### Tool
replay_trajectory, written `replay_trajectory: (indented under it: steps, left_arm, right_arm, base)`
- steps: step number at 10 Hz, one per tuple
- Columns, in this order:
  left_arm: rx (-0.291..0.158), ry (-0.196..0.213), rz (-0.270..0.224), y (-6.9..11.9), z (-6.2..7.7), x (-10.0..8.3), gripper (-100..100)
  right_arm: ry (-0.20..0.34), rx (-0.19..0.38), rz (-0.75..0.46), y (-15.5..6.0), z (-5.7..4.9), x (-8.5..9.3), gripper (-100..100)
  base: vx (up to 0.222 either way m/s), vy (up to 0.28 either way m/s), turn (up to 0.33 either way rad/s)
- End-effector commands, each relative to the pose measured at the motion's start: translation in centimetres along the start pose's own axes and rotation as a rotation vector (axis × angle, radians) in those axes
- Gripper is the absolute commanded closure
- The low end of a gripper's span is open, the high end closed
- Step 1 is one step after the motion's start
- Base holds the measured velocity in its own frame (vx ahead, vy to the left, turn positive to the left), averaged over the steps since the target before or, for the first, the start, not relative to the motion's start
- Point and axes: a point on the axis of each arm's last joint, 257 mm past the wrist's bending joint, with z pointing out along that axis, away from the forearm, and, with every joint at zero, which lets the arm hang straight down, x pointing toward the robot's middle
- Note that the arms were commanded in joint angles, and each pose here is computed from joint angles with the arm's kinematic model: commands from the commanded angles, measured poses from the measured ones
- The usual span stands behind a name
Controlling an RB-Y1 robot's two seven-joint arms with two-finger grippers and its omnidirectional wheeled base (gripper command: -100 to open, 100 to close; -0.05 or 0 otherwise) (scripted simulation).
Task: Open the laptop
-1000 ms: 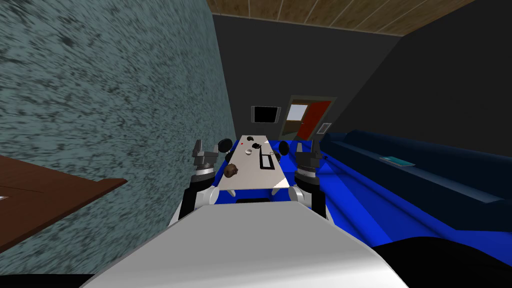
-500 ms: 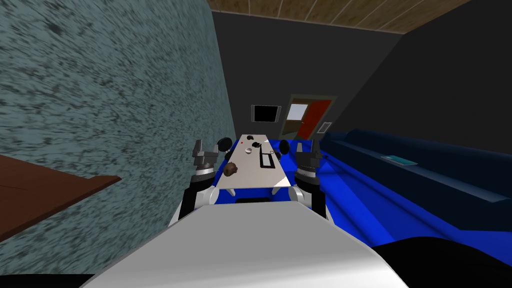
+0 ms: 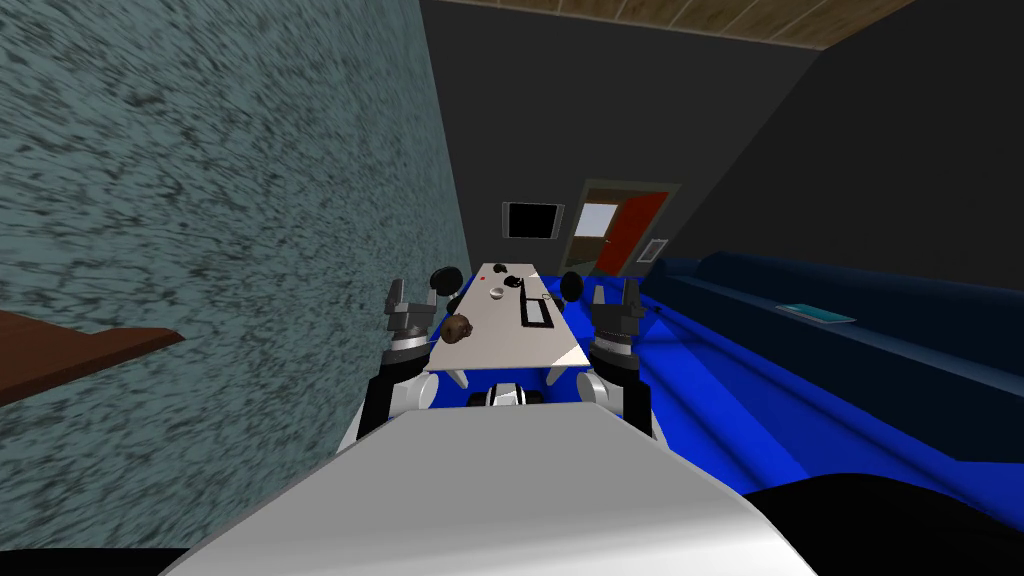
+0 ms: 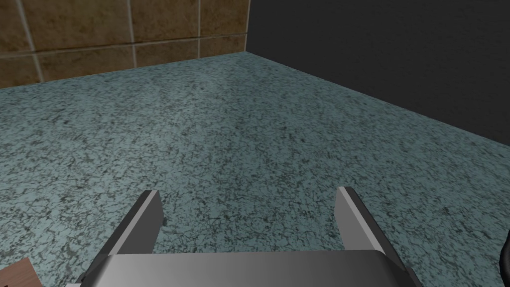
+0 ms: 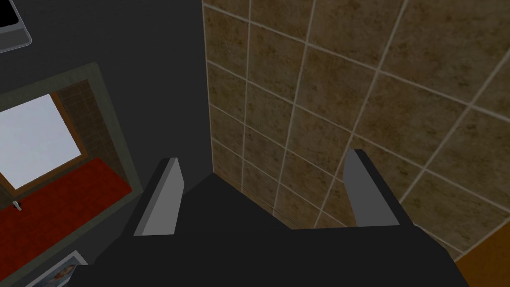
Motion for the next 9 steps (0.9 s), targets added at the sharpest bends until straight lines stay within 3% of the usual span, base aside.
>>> replay_trajectory:
  steps: [1,5,9]
  left_arm:
    - [-0.001,0.000,0.000,0.0,0.0,0.0,0]
    - [-0.001,0.000,0.000,0.0,0.0,0.0,0]
    - [-0.001,0.000,0.000,0.0,0.0,0.0,0]
  right_arm:
    - [0.053,0.014,0.020,-0.7,0.0,0.7,-100]
    - [0.106,0.062,0.122,-3.3,0.1,1.1,-100]
    - [0.090,0.134,0.295,-7.3,0.4,0.3,-100]
  base:
    - [0.000,0.002,0.017]
    - [-0.003,0.002,0.029]
    - [-0.007,0.004,0.046]
